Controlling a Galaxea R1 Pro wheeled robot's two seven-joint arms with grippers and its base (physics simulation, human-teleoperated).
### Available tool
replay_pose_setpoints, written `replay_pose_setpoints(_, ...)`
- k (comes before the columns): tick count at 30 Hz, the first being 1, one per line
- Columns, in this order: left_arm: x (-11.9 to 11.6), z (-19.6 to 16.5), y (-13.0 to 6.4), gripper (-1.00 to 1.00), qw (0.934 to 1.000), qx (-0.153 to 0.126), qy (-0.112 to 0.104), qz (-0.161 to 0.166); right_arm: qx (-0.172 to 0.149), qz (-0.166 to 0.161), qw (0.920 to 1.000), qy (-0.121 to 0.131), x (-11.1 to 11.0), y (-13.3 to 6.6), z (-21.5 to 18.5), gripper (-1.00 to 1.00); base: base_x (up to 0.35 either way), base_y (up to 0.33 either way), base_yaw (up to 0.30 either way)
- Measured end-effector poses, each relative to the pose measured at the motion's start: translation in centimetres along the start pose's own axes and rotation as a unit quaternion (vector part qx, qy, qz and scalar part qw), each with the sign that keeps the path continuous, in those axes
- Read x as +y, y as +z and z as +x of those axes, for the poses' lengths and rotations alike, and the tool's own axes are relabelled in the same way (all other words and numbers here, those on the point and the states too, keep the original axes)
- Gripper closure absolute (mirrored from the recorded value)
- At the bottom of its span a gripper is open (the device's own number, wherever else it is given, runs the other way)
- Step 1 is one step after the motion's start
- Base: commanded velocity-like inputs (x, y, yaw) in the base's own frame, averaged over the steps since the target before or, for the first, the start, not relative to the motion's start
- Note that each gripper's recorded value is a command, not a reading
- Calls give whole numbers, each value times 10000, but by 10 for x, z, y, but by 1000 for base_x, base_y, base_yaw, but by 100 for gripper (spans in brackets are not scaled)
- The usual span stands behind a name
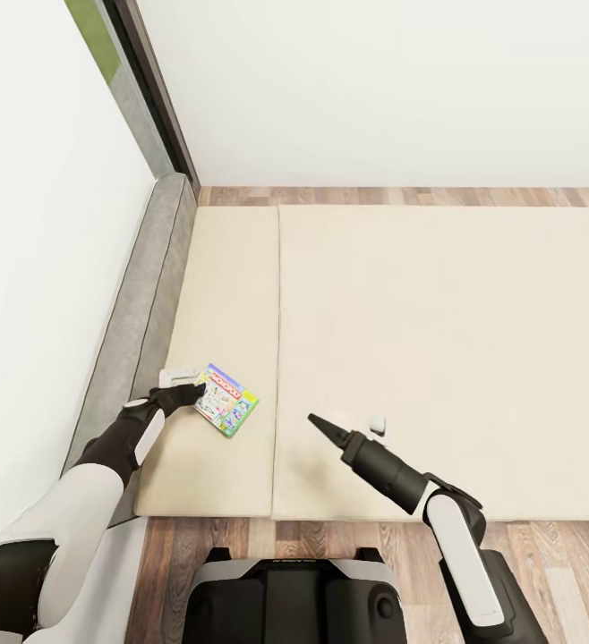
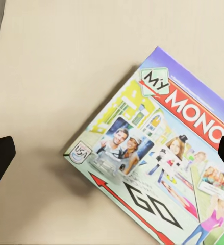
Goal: Put all the toys in the child's room - the three board games (two on the bed and one on the table), the two jigsaw puzzles on the table, and the tennis ball on the table - inside the toy box on the table in the child's room.
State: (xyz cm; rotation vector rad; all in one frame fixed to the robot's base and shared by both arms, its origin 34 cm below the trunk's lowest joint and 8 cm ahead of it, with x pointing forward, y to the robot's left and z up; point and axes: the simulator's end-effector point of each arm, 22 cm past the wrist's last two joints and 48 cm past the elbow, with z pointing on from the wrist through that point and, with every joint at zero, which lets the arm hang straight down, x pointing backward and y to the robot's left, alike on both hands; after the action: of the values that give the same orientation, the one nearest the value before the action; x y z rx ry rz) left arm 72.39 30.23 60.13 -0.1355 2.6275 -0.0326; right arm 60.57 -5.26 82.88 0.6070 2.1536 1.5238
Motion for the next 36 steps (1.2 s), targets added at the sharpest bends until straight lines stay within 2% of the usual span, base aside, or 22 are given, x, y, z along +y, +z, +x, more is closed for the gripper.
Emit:
replay_pose_setpoints(16,0,-6,0,-100,9999,-154,11,-2,22,20,10000,-60,1,5,5,-100,0,0,0)
replay_pose_setpoints(31,0,-6,0,-100,9999,-160,11,-3,19,14,10000,-62,1,5,5,-100,0,0,0)
replay_pose_setpoints(33,-2,-6,0,-100,9998,-178,15,17,-22,-121,9999,-41,11,6,4,-100,0,0,0)
replay_pose_setpoints(36,-2,-6,0,-100,9998,-179,12,18,-26,-133,9999,-50,12,6,3,-100,0,0,0)
